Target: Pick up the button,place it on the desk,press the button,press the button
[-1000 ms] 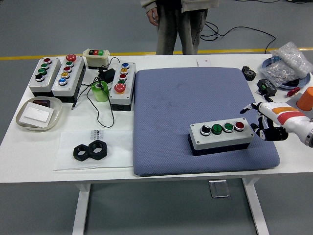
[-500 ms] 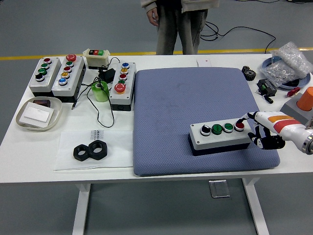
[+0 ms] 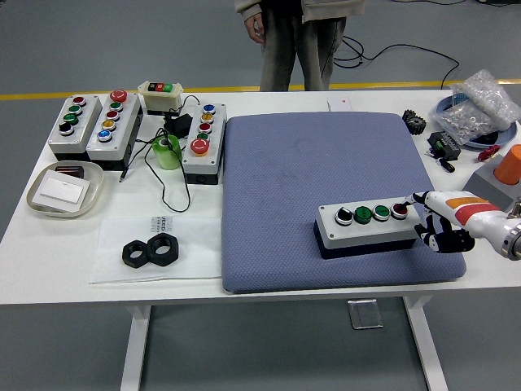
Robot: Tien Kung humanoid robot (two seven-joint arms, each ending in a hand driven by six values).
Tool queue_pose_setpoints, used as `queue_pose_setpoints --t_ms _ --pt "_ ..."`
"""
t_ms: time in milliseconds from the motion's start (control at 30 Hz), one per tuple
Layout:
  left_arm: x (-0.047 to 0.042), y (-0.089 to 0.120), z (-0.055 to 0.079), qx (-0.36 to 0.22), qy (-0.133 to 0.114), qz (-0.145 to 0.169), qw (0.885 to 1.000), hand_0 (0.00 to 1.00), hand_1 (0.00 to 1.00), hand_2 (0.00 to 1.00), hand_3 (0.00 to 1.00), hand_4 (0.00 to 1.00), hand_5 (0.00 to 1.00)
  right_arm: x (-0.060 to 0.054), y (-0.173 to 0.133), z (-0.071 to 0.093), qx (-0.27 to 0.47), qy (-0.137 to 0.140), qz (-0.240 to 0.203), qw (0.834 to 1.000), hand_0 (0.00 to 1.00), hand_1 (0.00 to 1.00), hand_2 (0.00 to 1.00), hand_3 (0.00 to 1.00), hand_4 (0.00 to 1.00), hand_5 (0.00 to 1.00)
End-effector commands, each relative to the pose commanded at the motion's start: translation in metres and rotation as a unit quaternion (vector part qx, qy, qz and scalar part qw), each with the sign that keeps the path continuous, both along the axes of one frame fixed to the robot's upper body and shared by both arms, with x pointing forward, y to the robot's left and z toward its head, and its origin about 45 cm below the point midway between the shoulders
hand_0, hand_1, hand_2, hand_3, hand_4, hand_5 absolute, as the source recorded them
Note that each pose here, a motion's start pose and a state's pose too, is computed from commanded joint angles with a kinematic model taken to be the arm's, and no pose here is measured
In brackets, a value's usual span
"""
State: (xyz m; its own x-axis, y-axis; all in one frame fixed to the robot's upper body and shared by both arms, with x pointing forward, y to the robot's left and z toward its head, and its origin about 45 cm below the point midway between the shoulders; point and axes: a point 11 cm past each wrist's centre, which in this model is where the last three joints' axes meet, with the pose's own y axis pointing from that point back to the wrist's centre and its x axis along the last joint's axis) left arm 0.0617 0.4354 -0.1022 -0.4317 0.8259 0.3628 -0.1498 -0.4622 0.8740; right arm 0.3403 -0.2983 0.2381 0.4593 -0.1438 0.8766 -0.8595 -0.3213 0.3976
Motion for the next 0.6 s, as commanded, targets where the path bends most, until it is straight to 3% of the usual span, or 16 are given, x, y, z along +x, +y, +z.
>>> queue_pose_setpoints --t_ms 300,600 --pt "0.0013 0.000 0.000 0.000 -0.001 0.000 1.000 0.742 0.829 0.878 0.831 0.637 0.998 -0.002 0.001 -0.001 -0.004 0.006 0.003 1.000 0.285 0.141 0.271 0.761 0.411 0.002" --pt "-0.0002 0.000 0.000 0.000 0.001 -0.001 1.000 0.742 0.828 0.878 0.831 0.637 0.998 0.001 0.008 0.026 0.026 -0.041 0.008 0.999 0.286 0.140 0.271 0.770 0.409 0.002"
